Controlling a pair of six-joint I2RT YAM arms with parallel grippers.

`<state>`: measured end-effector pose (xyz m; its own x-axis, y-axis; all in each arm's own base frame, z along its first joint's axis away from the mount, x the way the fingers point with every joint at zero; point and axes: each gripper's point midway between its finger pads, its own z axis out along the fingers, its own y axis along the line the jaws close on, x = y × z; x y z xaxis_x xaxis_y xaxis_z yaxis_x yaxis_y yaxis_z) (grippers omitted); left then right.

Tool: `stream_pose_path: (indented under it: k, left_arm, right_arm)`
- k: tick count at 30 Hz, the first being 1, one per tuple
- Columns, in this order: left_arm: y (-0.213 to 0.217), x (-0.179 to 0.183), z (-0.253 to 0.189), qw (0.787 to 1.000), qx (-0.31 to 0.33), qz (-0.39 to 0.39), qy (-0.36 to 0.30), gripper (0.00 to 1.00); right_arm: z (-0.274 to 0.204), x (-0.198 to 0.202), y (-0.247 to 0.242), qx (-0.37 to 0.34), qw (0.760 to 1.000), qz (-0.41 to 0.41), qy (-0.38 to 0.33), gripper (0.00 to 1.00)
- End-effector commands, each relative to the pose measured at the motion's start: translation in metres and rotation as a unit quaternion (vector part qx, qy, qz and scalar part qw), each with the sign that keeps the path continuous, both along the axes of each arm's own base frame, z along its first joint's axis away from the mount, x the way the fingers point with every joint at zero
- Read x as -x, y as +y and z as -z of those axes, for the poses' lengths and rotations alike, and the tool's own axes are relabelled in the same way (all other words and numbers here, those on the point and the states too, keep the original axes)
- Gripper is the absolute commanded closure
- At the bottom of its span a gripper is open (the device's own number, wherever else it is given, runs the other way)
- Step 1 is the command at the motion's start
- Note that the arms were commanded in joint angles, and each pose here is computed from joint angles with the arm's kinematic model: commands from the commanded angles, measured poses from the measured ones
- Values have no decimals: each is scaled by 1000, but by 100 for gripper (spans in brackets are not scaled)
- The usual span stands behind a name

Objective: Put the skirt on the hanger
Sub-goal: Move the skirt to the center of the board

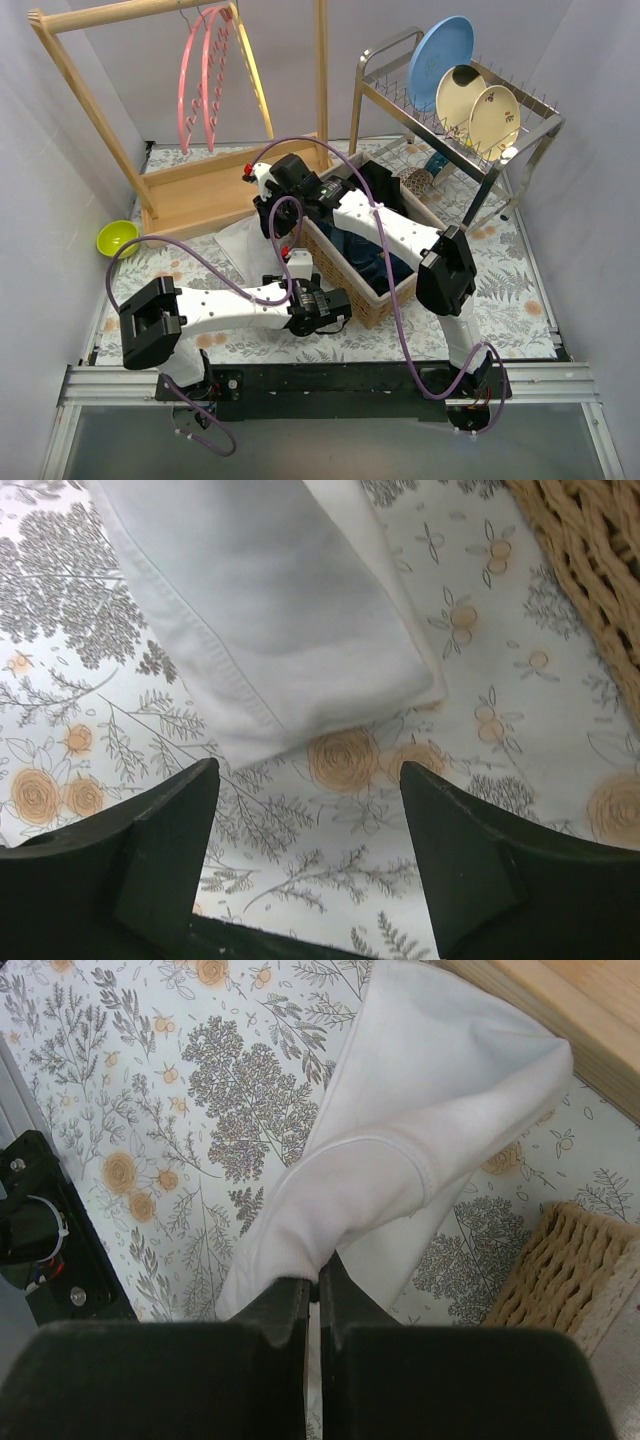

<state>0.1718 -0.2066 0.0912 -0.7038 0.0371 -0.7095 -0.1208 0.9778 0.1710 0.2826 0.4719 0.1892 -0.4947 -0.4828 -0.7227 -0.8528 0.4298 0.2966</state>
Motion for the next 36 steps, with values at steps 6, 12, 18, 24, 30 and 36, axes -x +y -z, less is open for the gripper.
stream_pose_path:
  k: [6,12,18,24,30,36]
  left_arm:
    - [-4,-28,-9,995,-18,-9,-93,31]
    - [-15,-29,8,996,-18,14,-81,34]
    - [-3,-39,5,992,-51,-13,-114,50]
    - [9,-45,2,989,-69,-31,-123,78]
    - [12,-36,-20,994,-8,-24,-109,97]
    - [4,-16,-78,977,177,56,-104,100]
  right_arm:
    - [-40,9,2,-47,999,-12,-13,99]
    - [-41,10,2,-49,999,-13,-13,99]
    - [-38,12,1,-47,999,-16,-9,99]
    - [-38,13,-4,-44,999,-20,-18,99]
    - [-34,11,-14,-24,998,-26,-44,99]
    - [-42,1,-42,24,989,-68,-131,99]
